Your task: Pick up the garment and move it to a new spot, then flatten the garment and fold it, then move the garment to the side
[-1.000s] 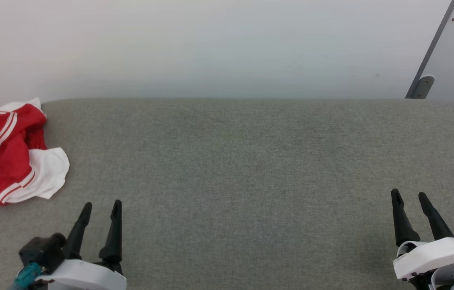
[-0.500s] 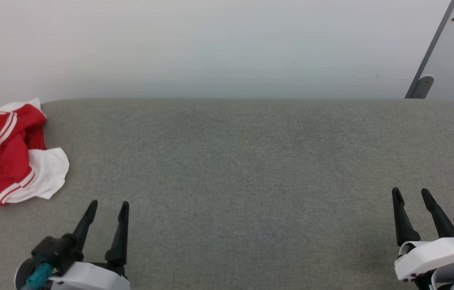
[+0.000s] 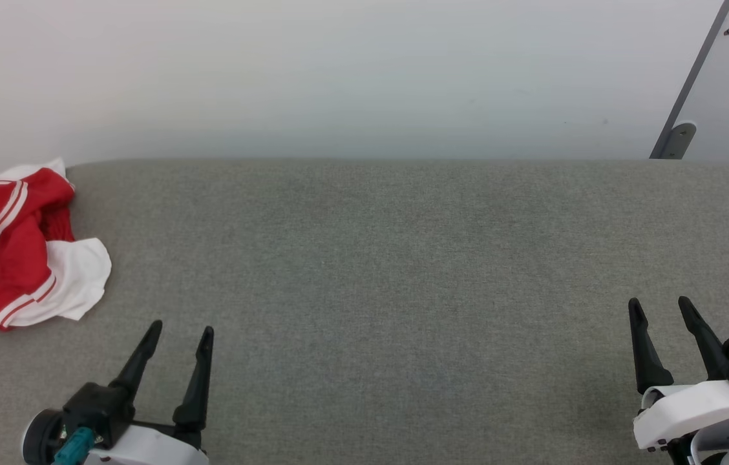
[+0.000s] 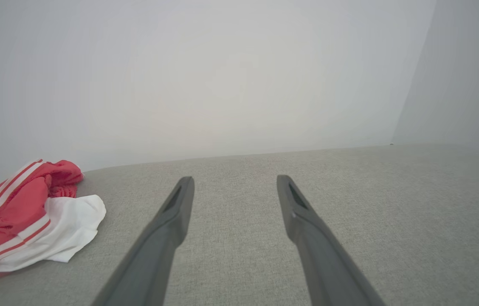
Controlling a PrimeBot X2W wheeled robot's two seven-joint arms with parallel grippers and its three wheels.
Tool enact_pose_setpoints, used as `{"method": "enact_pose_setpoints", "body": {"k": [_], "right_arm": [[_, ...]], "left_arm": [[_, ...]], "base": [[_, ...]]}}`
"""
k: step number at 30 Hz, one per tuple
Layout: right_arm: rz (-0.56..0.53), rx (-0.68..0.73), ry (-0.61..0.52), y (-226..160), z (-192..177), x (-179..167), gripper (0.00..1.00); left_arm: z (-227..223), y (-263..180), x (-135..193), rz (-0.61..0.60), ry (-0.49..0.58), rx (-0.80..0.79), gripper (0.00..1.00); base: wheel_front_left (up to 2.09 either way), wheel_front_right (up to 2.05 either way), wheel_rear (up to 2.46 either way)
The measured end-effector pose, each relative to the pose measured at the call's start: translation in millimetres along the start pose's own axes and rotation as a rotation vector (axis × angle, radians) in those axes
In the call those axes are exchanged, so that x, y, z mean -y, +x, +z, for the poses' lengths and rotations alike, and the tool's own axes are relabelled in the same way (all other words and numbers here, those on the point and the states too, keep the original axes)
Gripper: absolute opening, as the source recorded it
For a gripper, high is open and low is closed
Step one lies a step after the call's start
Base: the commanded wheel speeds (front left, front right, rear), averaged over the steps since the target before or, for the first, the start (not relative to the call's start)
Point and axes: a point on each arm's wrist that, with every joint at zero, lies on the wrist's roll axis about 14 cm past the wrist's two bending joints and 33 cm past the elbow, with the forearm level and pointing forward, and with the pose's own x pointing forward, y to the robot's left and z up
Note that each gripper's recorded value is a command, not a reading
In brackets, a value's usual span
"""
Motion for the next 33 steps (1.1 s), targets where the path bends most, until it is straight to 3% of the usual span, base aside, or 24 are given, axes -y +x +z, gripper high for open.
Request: {"method": "enact_pose_setpoints", "body": {"k": [20,33], "right_arm": [[0.032,0.02,-0.022,2,5,-10,1.0],[0.248,-0.002,-0.008,16,0,-84,1.0]], "left_arm": [[2,-9,-13,0.046,-0.027,0.011,1.0],[15,-64,-76,0.264,-0.005,0.032,1.0]], "base": [[0.0,0.0,0.0],[0.0,0.0,0.0]]}}
